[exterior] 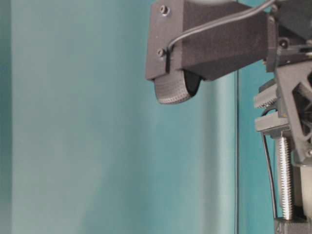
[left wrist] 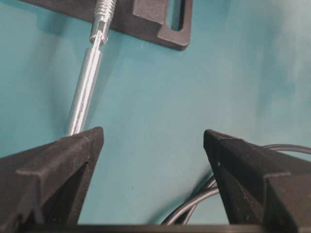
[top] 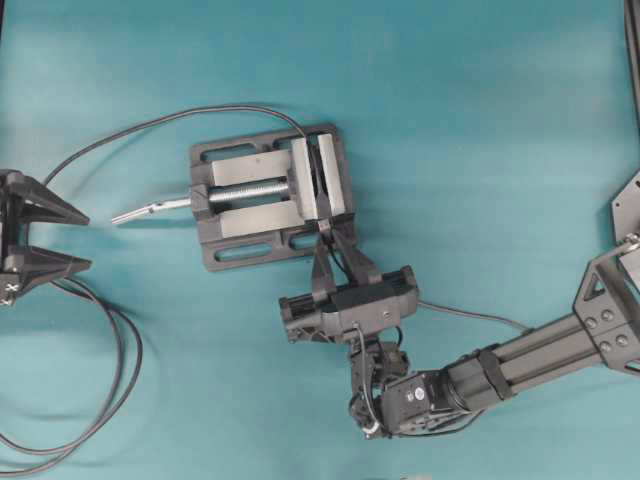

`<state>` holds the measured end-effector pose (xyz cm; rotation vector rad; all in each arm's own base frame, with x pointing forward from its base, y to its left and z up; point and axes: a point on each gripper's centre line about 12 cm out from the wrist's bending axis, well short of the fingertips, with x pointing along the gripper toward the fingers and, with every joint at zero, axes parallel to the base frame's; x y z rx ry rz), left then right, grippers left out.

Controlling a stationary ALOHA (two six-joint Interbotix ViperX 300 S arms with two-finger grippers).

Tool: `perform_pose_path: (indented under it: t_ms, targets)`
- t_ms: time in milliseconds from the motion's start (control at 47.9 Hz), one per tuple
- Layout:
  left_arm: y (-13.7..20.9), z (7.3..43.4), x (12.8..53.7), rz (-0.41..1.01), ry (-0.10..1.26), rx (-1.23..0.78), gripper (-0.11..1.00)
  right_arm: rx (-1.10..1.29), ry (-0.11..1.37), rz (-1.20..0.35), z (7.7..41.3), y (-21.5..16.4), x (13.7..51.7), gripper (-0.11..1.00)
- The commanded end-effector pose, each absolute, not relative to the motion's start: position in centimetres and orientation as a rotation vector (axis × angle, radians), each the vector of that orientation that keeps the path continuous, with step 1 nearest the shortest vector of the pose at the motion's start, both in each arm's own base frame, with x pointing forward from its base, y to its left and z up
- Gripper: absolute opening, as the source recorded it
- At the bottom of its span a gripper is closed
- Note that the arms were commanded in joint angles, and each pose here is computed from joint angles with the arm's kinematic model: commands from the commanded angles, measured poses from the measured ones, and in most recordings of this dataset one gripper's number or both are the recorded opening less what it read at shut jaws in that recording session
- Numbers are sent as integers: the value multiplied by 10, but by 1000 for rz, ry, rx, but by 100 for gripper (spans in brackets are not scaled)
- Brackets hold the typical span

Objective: Insert the USB cable into the fixed female connector.
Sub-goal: 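Move the held plug to align with the port in the vise jaws, then push the USB plug forward into the female port with the right gripper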

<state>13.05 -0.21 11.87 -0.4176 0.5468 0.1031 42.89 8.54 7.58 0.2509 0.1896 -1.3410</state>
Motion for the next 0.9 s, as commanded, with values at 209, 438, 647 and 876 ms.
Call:
perform_pose_path:
  t_ms: [209, 438, 647, 876]
  targets:
    - [-2, 123, 133, 105, 534, -426, 99, 310, 161, -1383, 91, 80, 431, 21]
    - [-2, 122, 133, 105, 536, -426, 99, 322, 164, -1393, 91, 79, 430, 21]
    - [-2, 123, 133, 105, 534, -426, 99, 326, 160, -1395, 93, 78, 430, 21]
    - [-2, 123, 133, 105, 534, -426, 99, 341, 155, -1400, 98, 74, 432, 21]
